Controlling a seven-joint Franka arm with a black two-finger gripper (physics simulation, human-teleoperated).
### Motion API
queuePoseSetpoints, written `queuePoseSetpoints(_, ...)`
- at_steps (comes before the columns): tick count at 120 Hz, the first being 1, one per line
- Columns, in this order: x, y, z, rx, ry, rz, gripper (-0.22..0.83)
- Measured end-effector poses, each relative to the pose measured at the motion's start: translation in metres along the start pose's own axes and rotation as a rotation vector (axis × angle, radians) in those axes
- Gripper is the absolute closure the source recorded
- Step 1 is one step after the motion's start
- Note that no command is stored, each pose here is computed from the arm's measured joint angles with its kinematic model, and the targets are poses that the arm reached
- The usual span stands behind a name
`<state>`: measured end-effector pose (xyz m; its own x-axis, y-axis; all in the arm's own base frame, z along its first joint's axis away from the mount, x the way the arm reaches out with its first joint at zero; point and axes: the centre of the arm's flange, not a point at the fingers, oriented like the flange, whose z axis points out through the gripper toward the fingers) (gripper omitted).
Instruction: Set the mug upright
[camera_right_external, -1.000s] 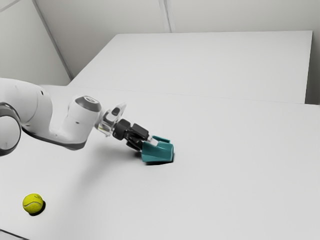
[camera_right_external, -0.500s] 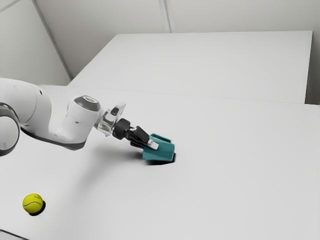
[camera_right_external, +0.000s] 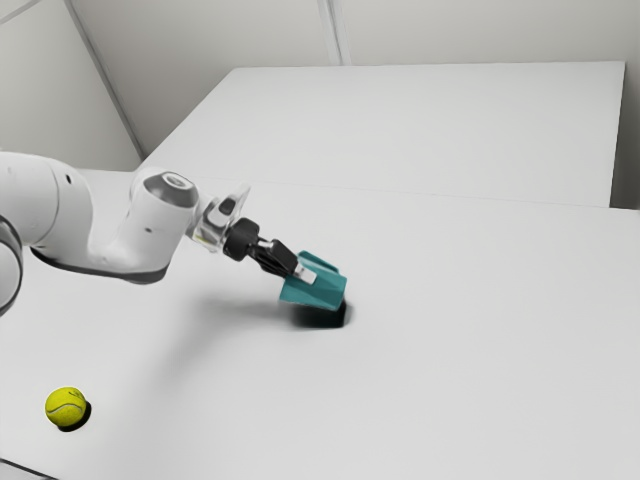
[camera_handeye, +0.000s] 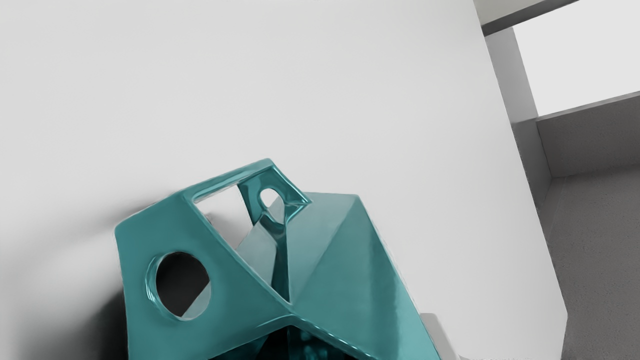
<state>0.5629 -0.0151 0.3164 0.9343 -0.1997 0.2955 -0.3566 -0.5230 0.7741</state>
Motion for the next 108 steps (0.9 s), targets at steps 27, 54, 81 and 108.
queuePoseSetpoints(27, -0.001, 0.049, -0.005, 0.217, -0.153, 0.163, 0.77)
queuePoseSetpoints(54, 0.001, 0.096, 0.012, 0.554, -0.426, 0.325, 0.77)
queuePoseSetpoints(81, -0.011, 0.110, 0.037, 0.741, -0.501, 0.321, 0.77)
queuePoseSetpoints(108, -0.024, 0.118, 0.051, 0.830, -0.472, 0.254, 0.77)
